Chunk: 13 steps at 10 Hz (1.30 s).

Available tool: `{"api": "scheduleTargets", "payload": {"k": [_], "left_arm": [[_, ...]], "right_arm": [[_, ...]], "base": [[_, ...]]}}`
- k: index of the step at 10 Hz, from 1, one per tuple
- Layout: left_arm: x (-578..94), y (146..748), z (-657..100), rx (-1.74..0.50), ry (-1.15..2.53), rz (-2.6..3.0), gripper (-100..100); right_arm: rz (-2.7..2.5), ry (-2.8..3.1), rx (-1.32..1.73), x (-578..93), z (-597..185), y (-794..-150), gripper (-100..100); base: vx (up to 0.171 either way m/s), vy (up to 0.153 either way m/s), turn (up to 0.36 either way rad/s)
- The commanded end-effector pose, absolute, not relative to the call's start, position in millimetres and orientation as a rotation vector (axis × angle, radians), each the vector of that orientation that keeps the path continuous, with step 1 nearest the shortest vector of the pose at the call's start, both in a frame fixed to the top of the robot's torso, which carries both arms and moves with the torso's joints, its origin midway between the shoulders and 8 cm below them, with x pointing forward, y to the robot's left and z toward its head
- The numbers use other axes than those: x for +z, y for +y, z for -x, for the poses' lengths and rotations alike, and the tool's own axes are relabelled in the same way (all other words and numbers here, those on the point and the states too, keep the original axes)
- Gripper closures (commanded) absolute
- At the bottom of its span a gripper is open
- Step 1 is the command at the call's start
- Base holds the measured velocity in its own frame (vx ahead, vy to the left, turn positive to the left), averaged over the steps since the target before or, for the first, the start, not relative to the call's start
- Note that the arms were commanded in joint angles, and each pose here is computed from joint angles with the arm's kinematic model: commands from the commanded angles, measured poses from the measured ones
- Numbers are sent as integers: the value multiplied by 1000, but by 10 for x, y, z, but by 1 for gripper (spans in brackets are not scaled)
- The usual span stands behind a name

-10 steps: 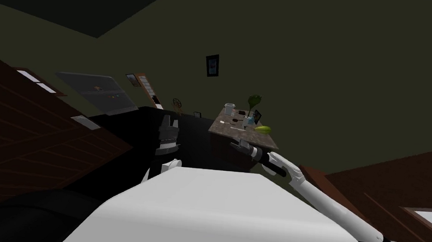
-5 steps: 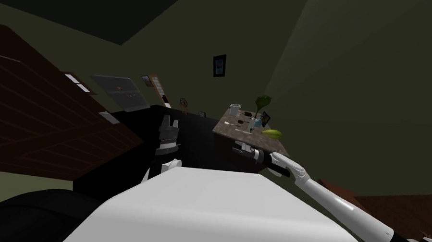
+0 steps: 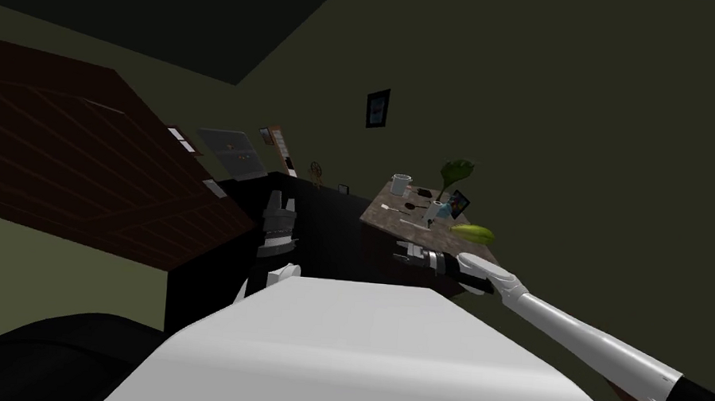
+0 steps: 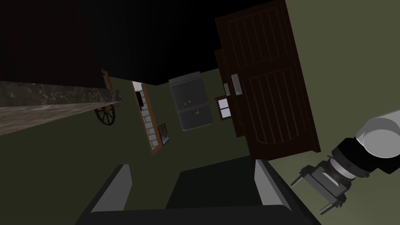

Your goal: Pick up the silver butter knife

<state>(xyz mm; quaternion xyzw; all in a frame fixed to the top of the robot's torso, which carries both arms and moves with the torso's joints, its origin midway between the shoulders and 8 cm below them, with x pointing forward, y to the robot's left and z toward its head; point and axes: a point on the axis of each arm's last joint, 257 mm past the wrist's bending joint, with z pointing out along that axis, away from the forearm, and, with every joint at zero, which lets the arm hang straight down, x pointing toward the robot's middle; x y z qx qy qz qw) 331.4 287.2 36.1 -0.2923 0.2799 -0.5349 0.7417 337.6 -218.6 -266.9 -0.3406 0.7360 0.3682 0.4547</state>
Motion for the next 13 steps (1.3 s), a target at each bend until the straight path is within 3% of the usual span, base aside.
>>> {"api": "scheduleTargets", "payload": {"k": [1,13], "left_arm": [[361,2872,-3314,-1173,614,641,0],[360,2873,-3313,-1172,614,641,0]], "right_arm": [[868,1856,878,-2767,-3356,-2321,-100],[1080,2299,469,-3329,-2982,-4356,-100]], "base": [[39,14,141],[63,16,191]]}}
